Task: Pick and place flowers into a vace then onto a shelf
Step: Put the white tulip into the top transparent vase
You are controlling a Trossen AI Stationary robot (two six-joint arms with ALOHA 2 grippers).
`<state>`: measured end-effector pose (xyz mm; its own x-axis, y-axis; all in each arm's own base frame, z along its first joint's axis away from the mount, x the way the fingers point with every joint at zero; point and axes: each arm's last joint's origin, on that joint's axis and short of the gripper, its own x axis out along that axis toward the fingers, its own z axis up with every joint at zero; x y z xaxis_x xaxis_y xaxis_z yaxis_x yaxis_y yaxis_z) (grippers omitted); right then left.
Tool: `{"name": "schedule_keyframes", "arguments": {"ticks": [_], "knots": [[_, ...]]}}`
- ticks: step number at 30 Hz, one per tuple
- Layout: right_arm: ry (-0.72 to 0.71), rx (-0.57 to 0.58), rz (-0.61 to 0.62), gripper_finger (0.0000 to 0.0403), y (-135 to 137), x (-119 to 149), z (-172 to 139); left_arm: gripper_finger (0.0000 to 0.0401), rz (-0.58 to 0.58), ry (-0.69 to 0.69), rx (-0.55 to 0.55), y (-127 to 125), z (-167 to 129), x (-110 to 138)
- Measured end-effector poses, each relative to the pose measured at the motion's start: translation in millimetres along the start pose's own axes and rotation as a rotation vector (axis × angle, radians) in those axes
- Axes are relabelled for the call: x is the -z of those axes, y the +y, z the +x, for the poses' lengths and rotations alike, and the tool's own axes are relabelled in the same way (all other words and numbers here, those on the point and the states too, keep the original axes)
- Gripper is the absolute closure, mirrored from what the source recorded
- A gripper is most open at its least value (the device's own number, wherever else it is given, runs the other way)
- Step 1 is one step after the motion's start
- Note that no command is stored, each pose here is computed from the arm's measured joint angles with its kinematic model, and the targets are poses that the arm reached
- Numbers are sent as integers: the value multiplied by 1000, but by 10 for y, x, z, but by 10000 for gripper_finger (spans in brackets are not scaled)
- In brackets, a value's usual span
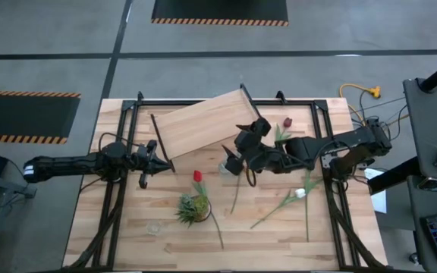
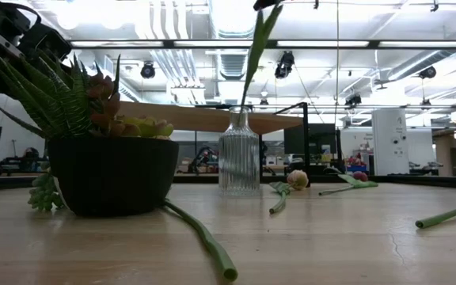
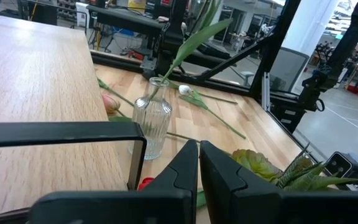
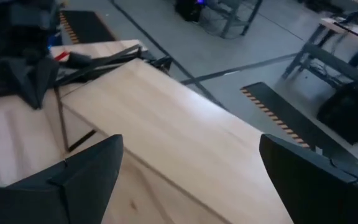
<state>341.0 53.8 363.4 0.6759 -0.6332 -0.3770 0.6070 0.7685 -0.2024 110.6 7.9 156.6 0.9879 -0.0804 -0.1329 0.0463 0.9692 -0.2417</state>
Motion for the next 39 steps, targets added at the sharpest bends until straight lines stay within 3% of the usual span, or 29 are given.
{"name": "schedule_keyframes", "arguments": {"ticks": [7,15,20,28,33,39], "knots": [[-58,43,137,35,-145,-252,-213,400,0,1,0,0,0,2],[185,36,352,35,-371,-241,-573,400,0,1,0,1,0,3],[430,57,462,35,-443,-66,-754,400,0,1,0,0,0,3],[823,38,558,35,-266,292,-916,400,0,1,0,1,0,4],[948,64,517,35,-146,543,-949,400,0,1,0,1,0,4],[1049,182,497,35,-80,882,-905,400,0,2,0,2,1,6]]}}
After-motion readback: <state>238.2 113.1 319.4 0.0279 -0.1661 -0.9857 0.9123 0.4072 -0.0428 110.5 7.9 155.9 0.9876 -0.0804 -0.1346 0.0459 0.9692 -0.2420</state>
